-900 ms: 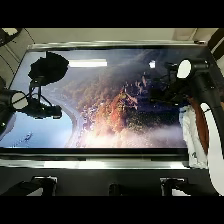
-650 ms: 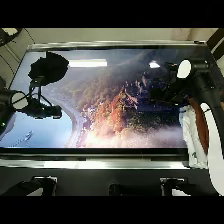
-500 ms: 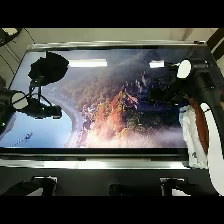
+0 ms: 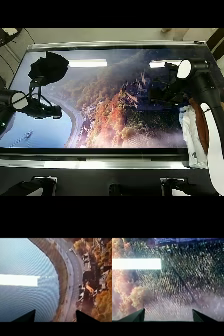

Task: Fold the shirts.

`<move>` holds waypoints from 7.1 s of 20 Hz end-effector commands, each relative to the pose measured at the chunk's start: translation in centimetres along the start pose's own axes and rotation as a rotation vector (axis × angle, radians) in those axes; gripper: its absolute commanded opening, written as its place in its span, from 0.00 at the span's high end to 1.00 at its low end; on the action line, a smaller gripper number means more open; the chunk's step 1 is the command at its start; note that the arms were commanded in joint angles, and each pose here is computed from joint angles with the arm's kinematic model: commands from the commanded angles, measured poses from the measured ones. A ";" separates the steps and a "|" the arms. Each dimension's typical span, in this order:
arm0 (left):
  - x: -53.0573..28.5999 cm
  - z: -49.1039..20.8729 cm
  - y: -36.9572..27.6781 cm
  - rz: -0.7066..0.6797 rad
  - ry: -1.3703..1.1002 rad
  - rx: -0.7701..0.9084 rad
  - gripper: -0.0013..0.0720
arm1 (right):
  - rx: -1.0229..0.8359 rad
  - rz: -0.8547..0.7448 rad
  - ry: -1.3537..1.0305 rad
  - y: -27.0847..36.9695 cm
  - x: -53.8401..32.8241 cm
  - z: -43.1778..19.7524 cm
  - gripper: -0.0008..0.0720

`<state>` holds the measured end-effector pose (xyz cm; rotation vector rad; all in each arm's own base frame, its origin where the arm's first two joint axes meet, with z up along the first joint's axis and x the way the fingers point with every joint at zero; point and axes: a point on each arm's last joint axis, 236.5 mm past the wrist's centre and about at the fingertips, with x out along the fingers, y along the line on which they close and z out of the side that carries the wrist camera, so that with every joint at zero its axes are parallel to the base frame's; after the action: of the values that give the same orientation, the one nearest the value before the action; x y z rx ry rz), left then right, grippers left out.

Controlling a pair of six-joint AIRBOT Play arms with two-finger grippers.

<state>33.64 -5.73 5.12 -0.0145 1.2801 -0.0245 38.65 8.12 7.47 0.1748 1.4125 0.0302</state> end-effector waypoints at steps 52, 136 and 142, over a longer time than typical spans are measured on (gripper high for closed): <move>19.2 30.8 22.5 -0.501 -0.671 -1.367 0.95 | -0.016 0.099 -0.138 2.3 -0.3 3.2 0.06; 16.4 8.6 2.7 -0.446 -0.122 -0.465 0.95 | 0.345 0.401 0.317 4.3 13.6 -21.4 0.04; 15.0 8.5 2.2 -0.464 -0.123 -0.420 0.95 | 0.386 0.385 0.288 4.0 16.0 -19.9 0.91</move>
<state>46.33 -3.71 -7.62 -0.6809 1.1185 -0.1255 20.44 16.10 -9.84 0.7657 1.6933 0.1189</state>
